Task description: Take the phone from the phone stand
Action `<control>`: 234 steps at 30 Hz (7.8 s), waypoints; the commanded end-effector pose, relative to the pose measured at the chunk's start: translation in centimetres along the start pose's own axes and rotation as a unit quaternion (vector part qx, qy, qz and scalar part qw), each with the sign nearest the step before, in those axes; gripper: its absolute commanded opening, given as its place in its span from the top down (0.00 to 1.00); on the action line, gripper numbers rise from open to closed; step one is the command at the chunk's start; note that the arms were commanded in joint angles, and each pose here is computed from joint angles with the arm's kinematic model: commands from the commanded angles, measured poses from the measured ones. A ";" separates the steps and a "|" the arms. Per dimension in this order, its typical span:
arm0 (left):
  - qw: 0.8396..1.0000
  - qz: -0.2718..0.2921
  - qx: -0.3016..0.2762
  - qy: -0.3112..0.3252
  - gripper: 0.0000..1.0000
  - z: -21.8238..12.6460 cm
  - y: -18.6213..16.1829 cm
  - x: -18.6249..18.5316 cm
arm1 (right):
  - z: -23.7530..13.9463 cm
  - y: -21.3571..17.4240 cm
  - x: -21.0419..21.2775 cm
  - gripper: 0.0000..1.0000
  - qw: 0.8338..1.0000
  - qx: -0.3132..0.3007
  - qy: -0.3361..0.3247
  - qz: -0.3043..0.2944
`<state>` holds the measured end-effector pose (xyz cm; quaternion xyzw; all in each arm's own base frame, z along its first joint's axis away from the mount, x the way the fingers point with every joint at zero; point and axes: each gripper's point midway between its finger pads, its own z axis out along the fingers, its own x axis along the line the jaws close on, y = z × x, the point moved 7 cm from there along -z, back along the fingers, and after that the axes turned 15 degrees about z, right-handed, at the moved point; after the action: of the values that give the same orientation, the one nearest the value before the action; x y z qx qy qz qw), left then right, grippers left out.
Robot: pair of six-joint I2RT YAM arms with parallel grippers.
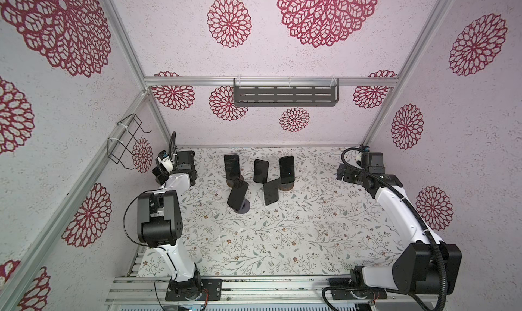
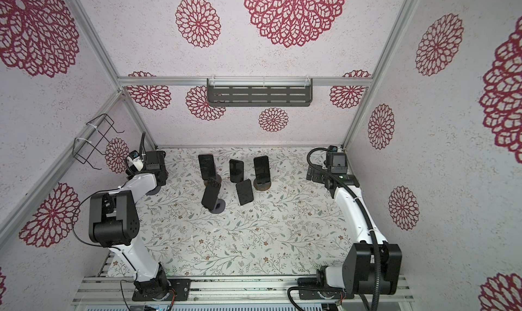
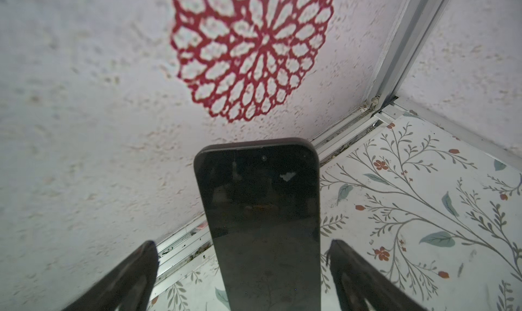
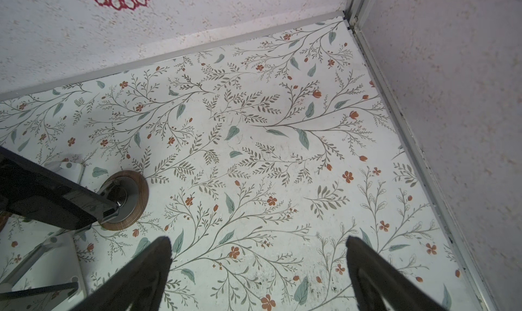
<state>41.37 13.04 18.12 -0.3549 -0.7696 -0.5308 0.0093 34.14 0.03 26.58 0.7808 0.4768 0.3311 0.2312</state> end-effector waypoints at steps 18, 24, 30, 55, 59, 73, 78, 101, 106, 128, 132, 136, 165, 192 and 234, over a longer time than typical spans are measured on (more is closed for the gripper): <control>0.999 -0.041 -0.004 -0.010 0.02 1.4 1.2 0.0 | -0.2 0.4 -0.6 0.01 0.999 -0.020 -0.025 -0.004; 0.998 -0.046 0.037 -0.015 0.03 1.8 1.5 0.2 | -0.4 0.6 -0.6 0.01 0.999 -0.023 -0.029 -0.004; 0.997 -0.059 0.044 -0.027 0.03 2.0 1.3 0.4 | -0.6 0.8 -0.7 0.01 0.999 -0.025 -0.036 -0.006; 0.996 -0.037 0.082 -0.025 0.18 4.2 -2.6 -1.6 | -0.6 1.0 -0.6 0.01 0.999 -0.029 -0.035 0.003; 0.996 -0.037 0.080 -0.027 0.29 4.0 -2.5 -1.5 | -0.4 0.9 -0.6 0.01 0.999 -0.027 -0.034 0.005; 0.997 -0.047 0.045 -0.042 0.44 0.1 1.0 1.0 | -0.3 0.4 -0.6 0.01 1.000 -0.019 -0.023 0.009; 0.996 -0.055 0.039 -0.067 0.50 -2.0 1.9 1.8 | -0.6 0.2 -0.5 0.01 1.000 -0.015 -0.015 0.010; 0.891 0.077 0.065 -0.442 0.76 -23.7 2.6 4.8 | -8.9 -7.1 7.2 0.10 0.951 0.163 0.250 -0.085; 0.817 0.102 0.103 -0.558 0.78 -29.5 1.6 4.1 | -10.2 -10.0 11.1 0.16 0.925 0.187 0.320 -0.089; 0.686 0.104 0.187 -0.695 0.83 -38.2 -1.7 -3.8 | -13.5 -15.4 21.6 0.36 0.839 0.210 0.501 -0.027; 0.687 0.097 0.190 -0.695 0.84 -38.3 -1.7 -4.0 | -12.8 -15.6 22.5 0.41 0.842 0.205 0.498 -0.023; 0.691 0.091 0.194 -0.690 0.84 -38.1 -2.0 -4.3 | -12.3 -15.7 23.3 0.57 0.851 0.172 0.497 -0.004; 0.668 0.011 0.183 -0.721 0.58 -39.2 -1.7 -4.9 | -10.3 -15.9 23.2 1.00 0.878 0.113 0.463 0.043; 0.590 -0.059 0.127 -0.795 0.06 -39.4 -1.8 -3.0 | -15.1 -13.4 15.7 1.00 0.865 0.068 0.490 0.088; 0.516 -0.111 0.058 -0.847 1.00 -41.6 -0.2 -4.3 | -13.3 -11.2 15.6 0.41 0.761 0.180 0.599 0.175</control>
<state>29.20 -23.89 33.27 -0.5579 -0.4809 0.0917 -0.6701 22.85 20.34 30.20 0.5440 0.4241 0.6438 -0.3312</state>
